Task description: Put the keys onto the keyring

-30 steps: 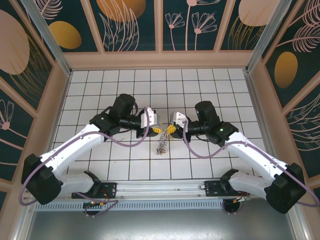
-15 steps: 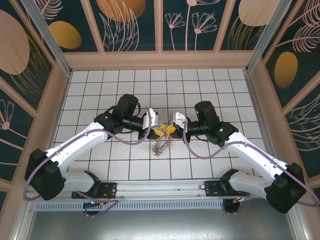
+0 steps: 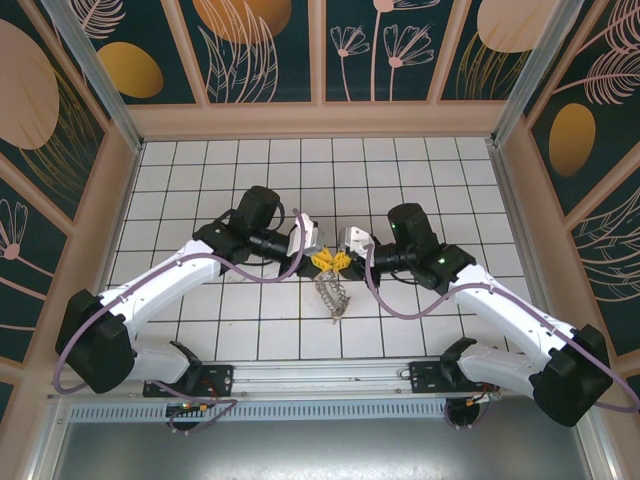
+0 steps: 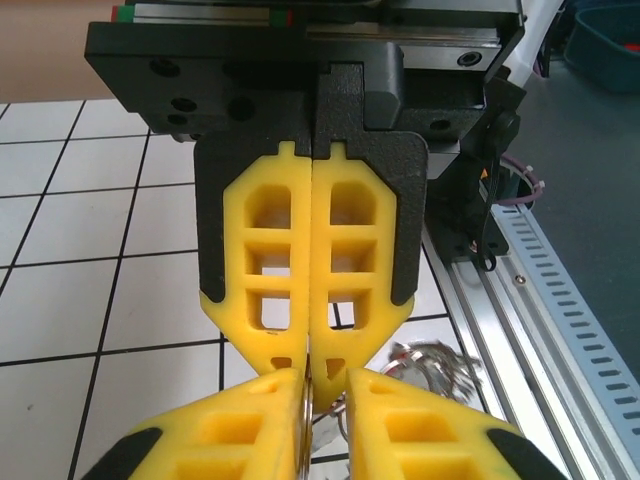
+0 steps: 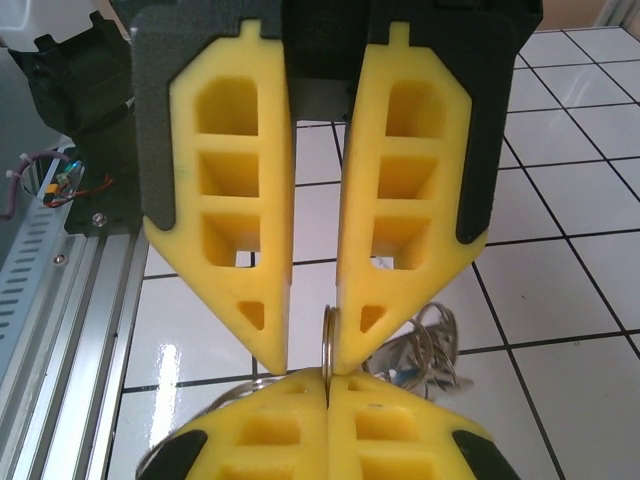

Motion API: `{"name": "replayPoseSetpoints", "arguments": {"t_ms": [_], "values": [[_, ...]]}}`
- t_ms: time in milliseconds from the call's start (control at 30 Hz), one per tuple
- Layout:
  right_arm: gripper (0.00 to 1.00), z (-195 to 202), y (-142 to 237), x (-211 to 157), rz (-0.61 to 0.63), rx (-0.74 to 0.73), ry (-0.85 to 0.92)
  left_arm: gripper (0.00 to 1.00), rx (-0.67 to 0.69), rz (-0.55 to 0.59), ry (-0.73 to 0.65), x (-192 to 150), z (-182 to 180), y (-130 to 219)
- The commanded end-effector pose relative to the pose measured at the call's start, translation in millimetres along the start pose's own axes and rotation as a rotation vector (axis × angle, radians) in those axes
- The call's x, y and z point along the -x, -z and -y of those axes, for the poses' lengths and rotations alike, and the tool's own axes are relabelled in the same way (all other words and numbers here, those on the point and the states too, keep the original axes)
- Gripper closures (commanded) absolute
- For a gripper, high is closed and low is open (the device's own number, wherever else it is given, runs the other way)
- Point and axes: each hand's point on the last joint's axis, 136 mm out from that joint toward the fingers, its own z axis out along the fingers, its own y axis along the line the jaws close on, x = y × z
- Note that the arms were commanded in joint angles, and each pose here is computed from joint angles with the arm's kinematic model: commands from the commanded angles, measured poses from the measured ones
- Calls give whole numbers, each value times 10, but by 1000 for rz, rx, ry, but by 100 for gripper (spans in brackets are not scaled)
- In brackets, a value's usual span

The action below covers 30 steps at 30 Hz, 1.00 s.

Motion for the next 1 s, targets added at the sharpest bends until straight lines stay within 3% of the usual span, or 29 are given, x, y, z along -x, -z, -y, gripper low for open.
{"name": "replayPoseSetpoints", "arguments": {"t_ms": [0, 433, 533, 800, 900, 967], "values": [[100, -2, 121, 359, 96, -13, 89, 78, -1, -20, -13, 35, -4, 5], [100, -13, 122, 339, 92, -11, 82, 79, 97, -119, 14, -142, -137, 42], [100, -20, 122, 335, 91, -8, 79, 88, 91, -109, 0, -122, -120, 45], [100, 20, 103, 319, 94, -27, 68, 100, 22, 34, -86, 181, 4, 53], [86, 17, 115, 298, 87, -35, 65, 100, -26, 112, -123, 351, 93, 77], [83, -4, 137, 273, 79, -38, 62, 100, -40, 157, -130, 434, 123, 92]]}}
